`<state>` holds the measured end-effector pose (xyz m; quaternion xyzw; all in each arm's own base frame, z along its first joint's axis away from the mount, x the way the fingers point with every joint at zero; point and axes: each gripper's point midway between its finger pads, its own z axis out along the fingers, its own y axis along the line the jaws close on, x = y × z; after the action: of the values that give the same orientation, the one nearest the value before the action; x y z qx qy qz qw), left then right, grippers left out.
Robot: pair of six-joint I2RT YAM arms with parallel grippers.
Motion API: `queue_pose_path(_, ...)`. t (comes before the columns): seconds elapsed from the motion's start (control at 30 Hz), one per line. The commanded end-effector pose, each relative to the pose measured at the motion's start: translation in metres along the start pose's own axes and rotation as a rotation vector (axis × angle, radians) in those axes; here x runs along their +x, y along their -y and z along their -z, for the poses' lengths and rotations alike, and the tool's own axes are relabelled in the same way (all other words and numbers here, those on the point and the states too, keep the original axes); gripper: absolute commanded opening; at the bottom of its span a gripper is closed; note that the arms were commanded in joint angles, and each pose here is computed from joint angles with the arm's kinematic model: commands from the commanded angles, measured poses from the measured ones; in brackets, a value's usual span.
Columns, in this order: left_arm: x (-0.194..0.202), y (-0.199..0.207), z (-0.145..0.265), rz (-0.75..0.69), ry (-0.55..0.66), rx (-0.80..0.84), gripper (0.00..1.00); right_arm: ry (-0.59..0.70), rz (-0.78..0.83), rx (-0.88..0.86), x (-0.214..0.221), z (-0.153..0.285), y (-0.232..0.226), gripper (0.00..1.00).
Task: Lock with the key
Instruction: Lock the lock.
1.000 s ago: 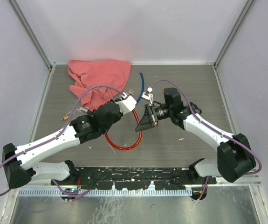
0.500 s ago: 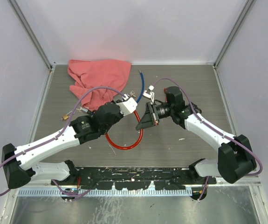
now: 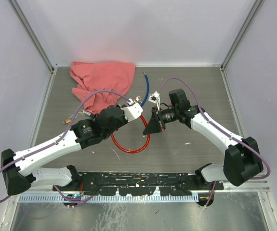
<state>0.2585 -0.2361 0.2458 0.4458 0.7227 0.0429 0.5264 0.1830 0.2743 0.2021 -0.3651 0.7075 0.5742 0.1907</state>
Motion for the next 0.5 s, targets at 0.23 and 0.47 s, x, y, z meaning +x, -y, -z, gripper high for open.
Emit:
queue_pose_path(0.23, -0.018, 0.051, 0.01, -0.022, 0.053, 0.299, 0.05, 0.035, 0.508, 0.071, -0.034, 0.008, 0.011, 0.01)
queue_pose_path(0.47, -0.014, 0.054, 0.001, -0.031, 0.014, 0.282, 0.0, 0.033, 0.607, 0.146, -0.036, 0.009, 0.032, 0.01)
